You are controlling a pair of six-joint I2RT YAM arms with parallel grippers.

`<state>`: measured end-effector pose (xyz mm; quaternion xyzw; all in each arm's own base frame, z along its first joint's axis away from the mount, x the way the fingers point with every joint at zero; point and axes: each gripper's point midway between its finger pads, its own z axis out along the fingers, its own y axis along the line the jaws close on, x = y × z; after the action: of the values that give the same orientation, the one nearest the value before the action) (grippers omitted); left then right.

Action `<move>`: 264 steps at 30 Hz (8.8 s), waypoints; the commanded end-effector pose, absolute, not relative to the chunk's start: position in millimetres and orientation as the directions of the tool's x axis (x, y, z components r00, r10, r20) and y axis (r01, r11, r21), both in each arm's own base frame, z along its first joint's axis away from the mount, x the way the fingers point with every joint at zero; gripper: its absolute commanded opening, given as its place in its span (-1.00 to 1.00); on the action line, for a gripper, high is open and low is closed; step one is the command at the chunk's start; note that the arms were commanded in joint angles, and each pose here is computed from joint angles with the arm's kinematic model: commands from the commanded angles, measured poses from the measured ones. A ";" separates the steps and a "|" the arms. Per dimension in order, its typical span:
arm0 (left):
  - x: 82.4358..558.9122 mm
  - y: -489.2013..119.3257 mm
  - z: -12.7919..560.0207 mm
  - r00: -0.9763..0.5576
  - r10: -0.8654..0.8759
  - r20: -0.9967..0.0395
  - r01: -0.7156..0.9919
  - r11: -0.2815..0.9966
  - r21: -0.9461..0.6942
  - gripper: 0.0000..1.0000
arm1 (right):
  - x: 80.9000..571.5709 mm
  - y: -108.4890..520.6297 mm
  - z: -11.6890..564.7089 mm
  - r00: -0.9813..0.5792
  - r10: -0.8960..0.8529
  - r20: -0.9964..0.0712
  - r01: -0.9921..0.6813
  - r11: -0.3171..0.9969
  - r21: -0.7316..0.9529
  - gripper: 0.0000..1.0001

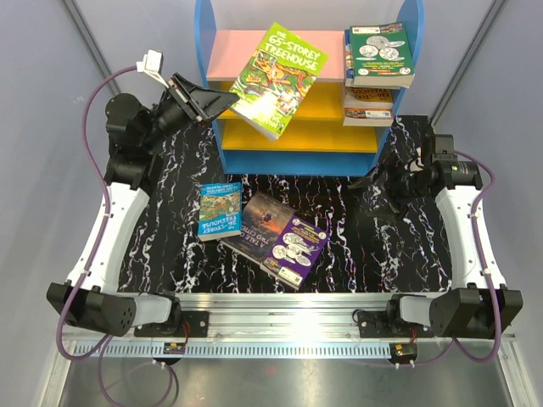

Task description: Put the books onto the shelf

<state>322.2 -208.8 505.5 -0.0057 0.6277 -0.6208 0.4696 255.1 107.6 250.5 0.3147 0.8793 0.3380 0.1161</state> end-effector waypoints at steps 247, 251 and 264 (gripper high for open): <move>389.8 -167.4 461.3 -0.584 -0.707 -0.399 0.101 0.424 -0.900 -1.00 | 232.9 122.4 162.9 -0.786 0.590 0.187 0.541 0.509 0.669 0.99; 400.0 -171.5 467.6 -0.575 -0.711 -0.405 0.116 0.419 -0.901 -1.00 | 228.5 121.8 161.5 -0.784 0.592 0.184 0.544 0.513 0.664 1.00; 444.7 -181.9 476.1 -0.563 -0.745 -0.358 0.120 0.355 -0.927 -1.00 | 223.0 120.7 157.9 -0.774 0.605 0.187 0.558 0.512 0.653 1.00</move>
<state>430.8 -180.9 448.2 -0.2303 0.7408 -0.5056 0.3776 218.9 121.1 151.7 0.3350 0.8707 0.3593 0.0231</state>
